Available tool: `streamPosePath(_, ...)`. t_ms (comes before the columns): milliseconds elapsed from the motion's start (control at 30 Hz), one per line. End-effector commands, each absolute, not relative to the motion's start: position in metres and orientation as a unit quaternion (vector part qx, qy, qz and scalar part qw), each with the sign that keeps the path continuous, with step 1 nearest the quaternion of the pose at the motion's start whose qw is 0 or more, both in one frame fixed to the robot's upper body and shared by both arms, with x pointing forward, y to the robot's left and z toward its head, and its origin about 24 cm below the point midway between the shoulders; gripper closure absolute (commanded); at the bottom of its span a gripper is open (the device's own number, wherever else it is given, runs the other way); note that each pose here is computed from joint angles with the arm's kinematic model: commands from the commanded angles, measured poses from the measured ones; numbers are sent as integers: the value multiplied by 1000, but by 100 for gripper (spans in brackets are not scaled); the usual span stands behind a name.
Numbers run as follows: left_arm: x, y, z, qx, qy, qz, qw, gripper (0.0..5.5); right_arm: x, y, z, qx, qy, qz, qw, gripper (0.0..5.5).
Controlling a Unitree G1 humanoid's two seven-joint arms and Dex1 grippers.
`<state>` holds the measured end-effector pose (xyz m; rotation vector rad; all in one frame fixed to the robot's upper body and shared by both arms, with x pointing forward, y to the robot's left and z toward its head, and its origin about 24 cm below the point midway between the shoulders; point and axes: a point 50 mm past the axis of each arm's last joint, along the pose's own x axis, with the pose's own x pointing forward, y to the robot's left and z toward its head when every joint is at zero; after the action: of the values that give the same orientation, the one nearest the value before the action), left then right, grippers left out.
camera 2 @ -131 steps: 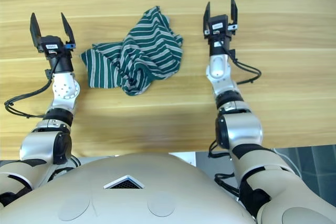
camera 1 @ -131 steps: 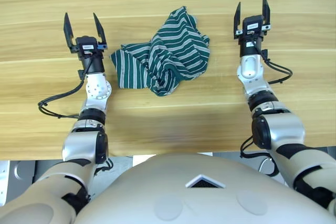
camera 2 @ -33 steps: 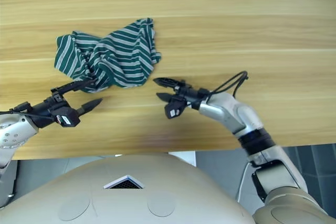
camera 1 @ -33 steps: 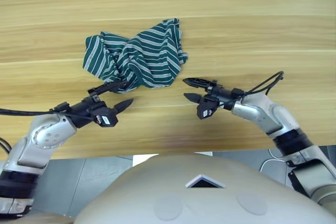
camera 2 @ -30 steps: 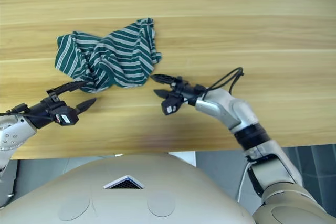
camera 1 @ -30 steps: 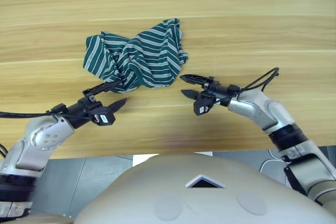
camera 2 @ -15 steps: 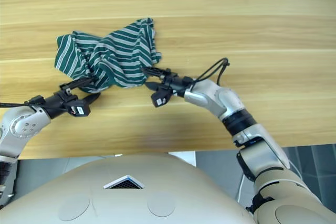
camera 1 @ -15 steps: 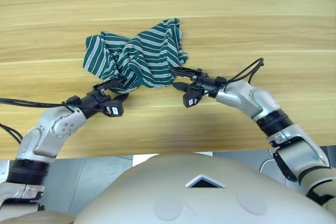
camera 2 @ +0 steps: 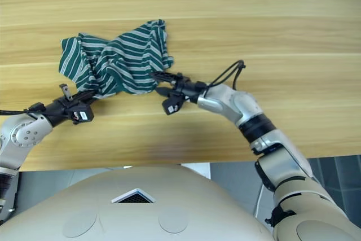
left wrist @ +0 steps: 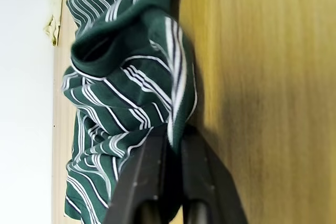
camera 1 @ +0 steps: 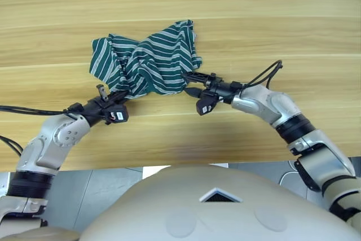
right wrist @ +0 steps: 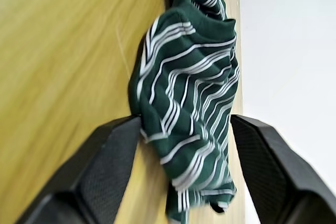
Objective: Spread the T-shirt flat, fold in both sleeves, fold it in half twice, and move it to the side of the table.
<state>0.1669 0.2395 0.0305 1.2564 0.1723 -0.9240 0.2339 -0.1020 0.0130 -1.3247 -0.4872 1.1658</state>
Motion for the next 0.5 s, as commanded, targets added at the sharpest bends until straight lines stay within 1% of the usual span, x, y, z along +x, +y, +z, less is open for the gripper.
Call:
streamPosePath(33,163,233,26,554,75,-429,710,548,238,-141,5,-628,-144,501,577,235)
streamPosePath(133,165,229,25,550,67,-432,712,548,233,-132,-4,-616,-145,517,576,235)
streamPosePath(267,166,227,26,547,60,-434,713,548,217,-115,-16,-586,-151,551,574,235)
streamPosePath(400,168,224,27,546,51,-432,716,548,210,-108,-23,-573,-152,565,573,235)
streamPosePath(500,170,223,27,547,44,-426,719,548,210,-104,-23,-568,-158,566,576,235)
